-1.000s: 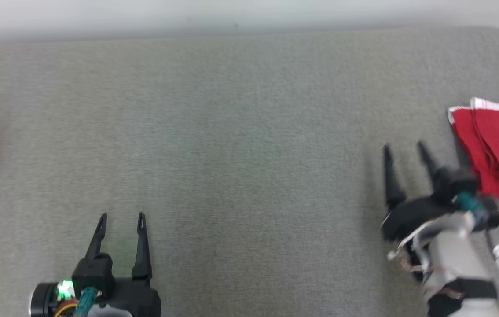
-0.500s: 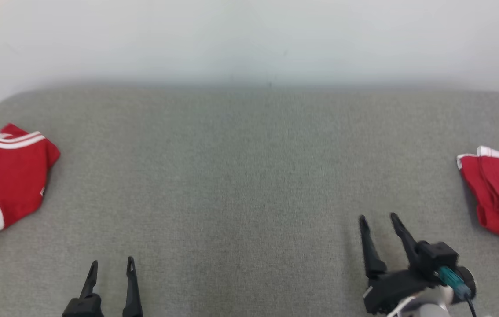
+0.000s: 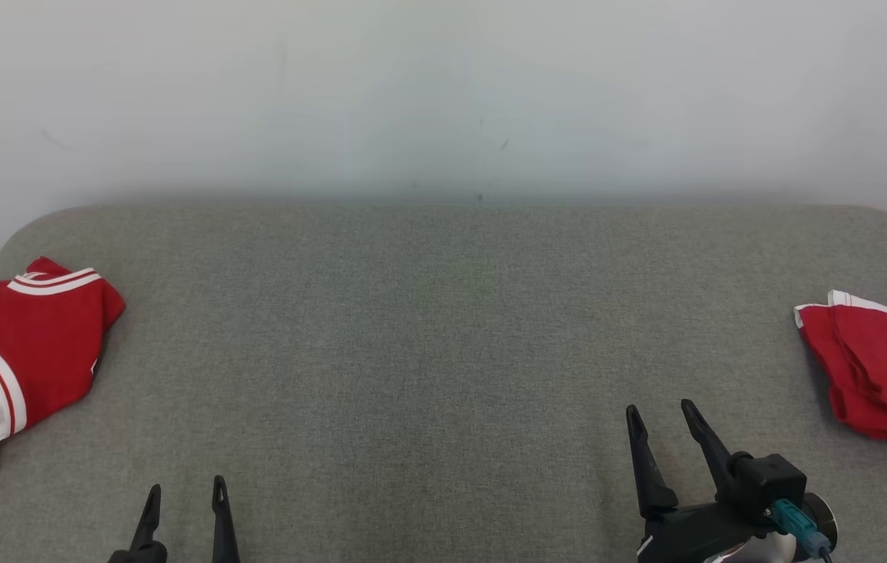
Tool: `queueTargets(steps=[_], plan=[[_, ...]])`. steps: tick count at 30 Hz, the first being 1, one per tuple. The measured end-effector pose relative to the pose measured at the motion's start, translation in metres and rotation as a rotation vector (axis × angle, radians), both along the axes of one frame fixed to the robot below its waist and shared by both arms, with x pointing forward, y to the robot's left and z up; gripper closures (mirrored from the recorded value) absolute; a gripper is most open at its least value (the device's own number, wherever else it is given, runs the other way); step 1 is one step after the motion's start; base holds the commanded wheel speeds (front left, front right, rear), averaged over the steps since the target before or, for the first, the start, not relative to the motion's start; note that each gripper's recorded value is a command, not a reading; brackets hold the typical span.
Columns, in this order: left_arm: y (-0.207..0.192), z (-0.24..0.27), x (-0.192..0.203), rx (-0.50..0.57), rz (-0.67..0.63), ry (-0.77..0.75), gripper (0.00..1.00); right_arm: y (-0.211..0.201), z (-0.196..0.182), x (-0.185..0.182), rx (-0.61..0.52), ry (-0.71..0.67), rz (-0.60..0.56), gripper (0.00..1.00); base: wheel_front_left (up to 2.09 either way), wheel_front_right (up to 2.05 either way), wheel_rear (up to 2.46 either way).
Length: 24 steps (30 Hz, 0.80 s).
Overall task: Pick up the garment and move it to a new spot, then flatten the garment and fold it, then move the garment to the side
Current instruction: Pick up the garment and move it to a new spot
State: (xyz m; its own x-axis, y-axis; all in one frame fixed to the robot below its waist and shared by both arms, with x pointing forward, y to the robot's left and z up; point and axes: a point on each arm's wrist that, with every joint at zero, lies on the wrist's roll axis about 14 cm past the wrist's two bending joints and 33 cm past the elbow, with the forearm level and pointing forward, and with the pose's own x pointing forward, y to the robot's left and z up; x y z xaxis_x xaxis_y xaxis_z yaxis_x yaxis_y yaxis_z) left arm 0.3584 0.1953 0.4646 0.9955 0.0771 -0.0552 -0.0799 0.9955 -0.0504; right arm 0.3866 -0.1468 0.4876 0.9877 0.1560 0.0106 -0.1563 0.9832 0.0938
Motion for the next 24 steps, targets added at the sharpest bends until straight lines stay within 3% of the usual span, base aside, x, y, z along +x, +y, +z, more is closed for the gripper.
queueTargets(steps=[14,24], plan=[[0.004,0.002,-0.003,-0.009,0.016,-0.007,0.0,0.006,-0.003,0.001,0.004,0.008,0.018,0.0,0.0,0.0,0.0],[0.045,0.002,-0.028,-0.013,0.154,-0.008,0.0,0.062,-0.008,0.016,-0.005,0.022,0.175,0.0,0.0,0.0,0.0]])
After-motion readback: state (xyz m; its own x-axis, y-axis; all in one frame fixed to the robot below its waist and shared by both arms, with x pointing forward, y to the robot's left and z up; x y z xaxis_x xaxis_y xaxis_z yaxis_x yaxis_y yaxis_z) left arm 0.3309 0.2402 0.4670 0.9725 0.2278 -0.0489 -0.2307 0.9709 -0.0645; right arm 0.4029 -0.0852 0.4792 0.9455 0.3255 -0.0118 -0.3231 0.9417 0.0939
